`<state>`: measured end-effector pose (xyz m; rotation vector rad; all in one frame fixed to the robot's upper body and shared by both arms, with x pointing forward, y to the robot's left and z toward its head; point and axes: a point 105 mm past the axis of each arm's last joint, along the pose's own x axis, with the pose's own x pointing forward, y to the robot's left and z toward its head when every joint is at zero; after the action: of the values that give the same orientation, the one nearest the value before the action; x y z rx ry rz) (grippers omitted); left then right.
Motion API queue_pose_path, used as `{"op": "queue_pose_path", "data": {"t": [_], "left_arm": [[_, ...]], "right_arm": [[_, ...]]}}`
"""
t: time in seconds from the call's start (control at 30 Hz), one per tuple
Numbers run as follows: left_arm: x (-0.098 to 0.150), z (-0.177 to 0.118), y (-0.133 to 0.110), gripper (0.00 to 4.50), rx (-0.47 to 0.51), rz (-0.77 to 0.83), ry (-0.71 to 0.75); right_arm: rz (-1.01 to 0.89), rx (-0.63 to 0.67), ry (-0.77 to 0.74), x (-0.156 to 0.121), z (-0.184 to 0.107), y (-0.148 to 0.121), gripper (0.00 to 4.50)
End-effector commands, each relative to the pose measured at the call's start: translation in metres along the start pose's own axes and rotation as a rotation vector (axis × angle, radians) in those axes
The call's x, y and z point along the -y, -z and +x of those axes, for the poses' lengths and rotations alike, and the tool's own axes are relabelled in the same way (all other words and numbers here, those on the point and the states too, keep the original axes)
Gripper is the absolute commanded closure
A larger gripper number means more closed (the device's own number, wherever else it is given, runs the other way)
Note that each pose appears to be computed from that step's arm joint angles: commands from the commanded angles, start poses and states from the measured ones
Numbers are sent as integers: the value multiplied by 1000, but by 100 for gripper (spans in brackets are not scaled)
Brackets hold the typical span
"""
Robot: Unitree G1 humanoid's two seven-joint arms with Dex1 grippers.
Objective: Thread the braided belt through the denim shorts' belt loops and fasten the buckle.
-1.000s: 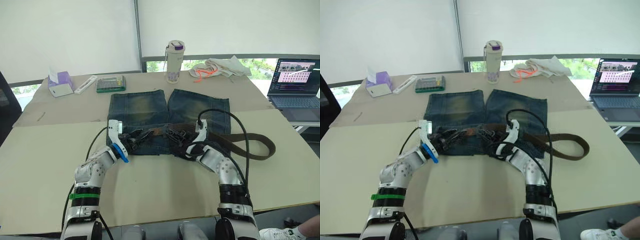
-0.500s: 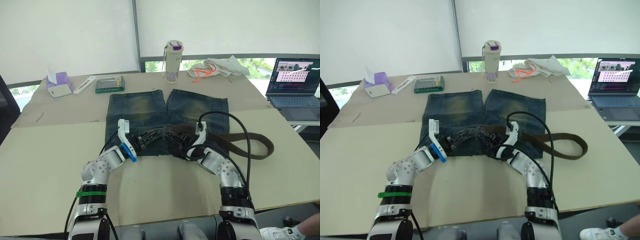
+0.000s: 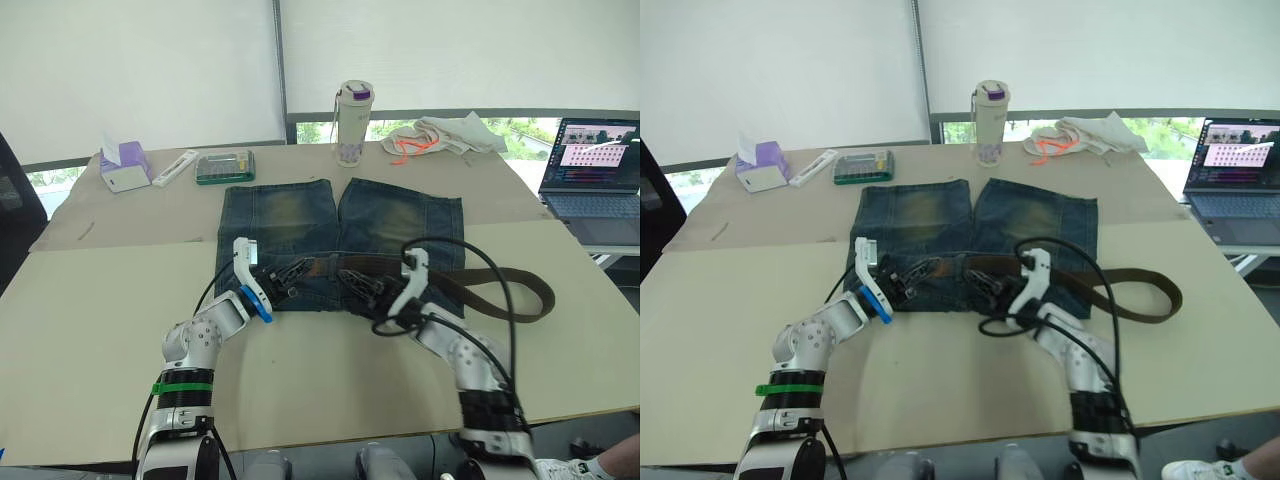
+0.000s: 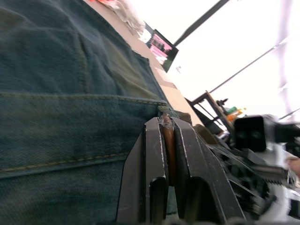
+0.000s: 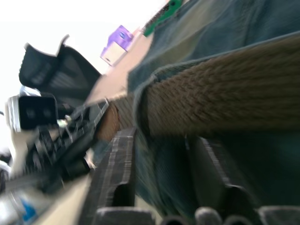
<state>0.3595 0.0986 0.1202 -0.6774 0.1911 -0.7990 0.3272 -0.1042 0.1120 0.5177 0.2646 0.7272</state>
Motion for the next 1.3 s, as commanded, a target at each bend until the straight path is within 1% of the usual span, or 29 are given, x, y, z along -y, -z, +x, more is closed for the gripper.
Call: {"op": "queue_pose_path", "data": {"t": [0.03, 0.1, 0.23, 0.37, 0.5, 0.53, 0.63, 0.7, 0.77, 0.8, 0.83, 1.07, 1.2, 1.3], "left_arm": [[-7, -4, -16, 450, 46, 79, -47], [-9, -5, -14, 450, 38, 88, -52], [-7, 0, -9, 450, 19, 88, -34], [-3, 6, -7, 450, 13, 90, -17], [0, 9, -7, 450, 16, 89, -7], [0, 9, -7, 450, 15, 91, -5], [2, 11, -6, 450, 14, 92, 0], [3, 12, -5, 450, 13, 92, 4], [5, 15, -4, 450, 12, 90, 13], [6, 16, -4, 450, 12, 88, 17], [6, 16, -4, 450, 12, 88, 20], [9, 20, 0, 450, -6, 92, 38], [11, 22, 0, 450, 0, 89, 44], [10, 22, -1, 450, 0, 93, 42]], "right_arm": [[-251, 18, 26, 8, -39, -31, 203], [-330, -8, 98, 24, -58, -41, 203], [-455, -127, 196, 48, -77, -39, 203], [-481, -212, 251, 64, -79, -28, 203], [-494, -300, 245, 64, -76, -13, 203], [-534, -342, 258, 67, -78, -8, 203], [-608, -414, 303, 78, -84, -2, 203], [-663, -454, 334, 86, -89, 0, 253], [-721, -505, 347, 91, -94, 2, 313], [-741, -521, 344, 91, -96, 3, 351], [-750, -527, 341, 91, -97, 3, 384], [-733, -509, 372, 97, -97, 0, 384], [-747, -540, 384, 102, -100, 5, 384], [-735, -442, 365, 96, -96, -10, 384]]}}
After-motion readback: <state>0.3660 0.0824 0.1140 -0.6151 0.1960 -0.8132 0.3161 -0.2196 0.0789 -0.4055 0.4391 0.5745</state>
